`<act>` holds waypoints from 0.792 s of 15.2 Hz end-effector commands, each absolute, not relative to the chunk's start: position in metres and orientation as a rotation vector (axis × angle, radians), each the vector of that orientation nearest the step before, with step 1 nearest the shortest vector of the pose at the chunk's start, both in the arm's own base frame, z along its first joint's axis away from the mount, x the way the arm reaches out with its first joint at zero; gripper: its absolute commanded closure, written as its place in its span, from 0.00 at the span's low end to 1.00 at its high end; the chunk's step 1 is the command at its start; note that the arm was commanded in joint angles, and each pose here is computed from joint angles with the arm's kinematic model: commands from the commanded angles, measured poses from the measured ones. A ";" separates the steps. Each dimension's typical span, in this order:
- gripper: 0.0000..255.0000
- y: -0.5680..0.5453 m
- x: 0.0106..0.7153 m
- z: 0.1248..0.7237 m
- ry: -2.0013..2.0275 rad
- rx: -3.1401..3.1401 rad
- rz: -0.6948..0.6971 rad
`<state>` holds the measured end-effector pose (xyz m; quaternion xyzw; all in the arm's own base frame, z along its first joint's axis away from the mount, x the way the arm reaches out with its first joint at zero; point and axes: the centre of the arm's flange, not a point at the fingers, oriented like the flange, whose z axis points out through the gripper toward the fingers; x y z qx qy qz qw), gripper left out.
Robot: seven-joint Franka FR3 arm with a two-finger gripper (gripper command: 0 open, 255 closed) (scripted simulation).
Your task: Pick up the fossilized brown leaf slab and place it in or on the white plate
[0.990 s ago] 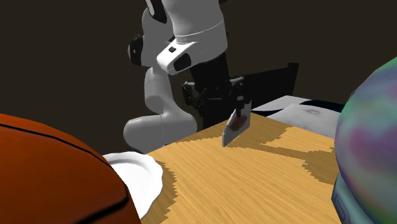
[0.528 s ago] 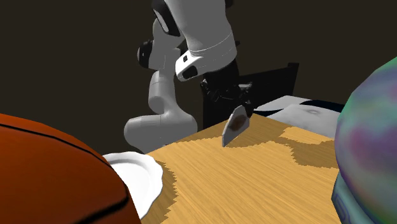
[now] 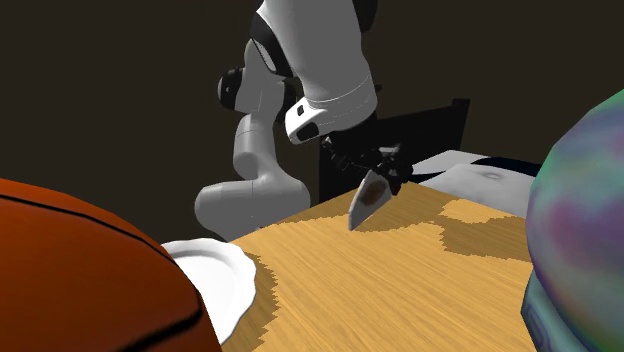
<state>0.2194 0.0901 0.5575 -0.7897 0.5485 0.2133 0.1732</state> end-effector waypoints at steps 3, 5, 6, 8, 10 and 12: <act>0.00 0.090 0.219 0.557 1.556 -2.240 0.605; 1.00 0.090 0.219 0.557 1.556 -2.240 0.605; 1.00 0.090 0.219 0.557 1.556 -2.240 0.605; 1.00 0.090 0.219 0.557 1.556 -2.240 0.605; 1.00 0.090 0.219 0.557 1.556 -2.240 0.605; 1.00 0.090 0.220 0.557 1.556 -2.240 0.605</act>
